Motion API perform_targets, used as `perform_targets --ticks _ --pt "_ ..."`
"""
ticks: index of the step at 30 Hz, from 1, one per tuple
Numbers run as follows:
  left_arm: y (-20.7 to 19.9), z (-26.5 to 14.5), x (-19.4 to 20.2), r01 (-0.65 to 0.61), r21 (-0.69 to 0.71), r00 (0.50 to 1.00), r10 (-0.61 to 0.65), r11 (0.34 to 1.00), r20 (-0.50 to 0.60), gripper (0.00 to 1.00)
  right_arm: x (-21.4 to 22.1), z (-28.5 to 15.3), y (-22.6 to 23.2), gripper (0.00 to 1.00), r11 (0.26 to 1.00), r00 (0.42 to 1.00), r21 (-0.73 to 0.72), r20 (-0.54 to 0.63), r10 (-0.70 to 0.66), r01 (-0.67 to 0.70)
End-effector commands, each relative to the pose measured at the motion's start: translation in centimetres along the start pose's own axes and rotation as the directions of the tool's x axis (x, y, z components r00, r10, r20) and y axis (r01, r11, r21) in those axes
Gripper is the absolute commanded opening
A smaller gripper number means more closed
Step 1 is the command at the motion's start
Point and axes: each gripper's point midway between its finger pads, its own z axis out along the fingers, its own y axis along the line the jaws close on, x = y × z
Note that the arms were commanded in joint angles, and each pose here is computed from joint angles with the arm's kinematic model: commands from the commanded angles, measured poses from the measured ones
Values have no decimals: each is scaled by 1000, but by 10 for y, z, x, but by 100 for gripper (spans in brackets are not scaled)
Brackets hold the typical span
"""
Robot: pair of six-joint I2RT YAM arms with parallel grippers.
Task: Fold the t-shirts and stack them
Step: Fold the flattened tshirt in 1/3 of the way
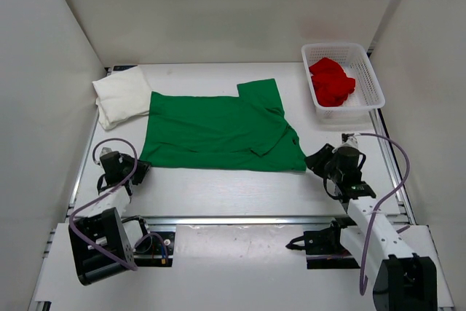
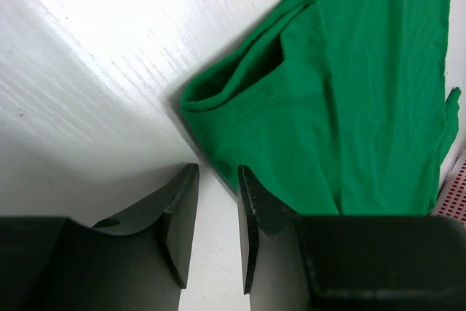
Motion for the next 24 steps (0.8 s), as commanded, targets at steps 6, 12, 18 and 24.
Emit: perform_targets --ticks 6,12,18,24 --pt "-2 8 1 -13 3 1000 13 1000 -18 37 34 -5 -17 29 997 998 62 -35 -51 53" --pt "-1 16 7 -5 -4 999 5 1000 -39 39 36 4 -26 31 997 998 69 -66 -24 29" --pt "-12 23 7 0 15 999 1 1000 -45 32 24 20 -37 31 995 999 95 -44 -2 6" --pt "-15 29 2 -27 7 999 27 1000 -39 5 13 31 -37 6 995 999 96 -49 11 -6"
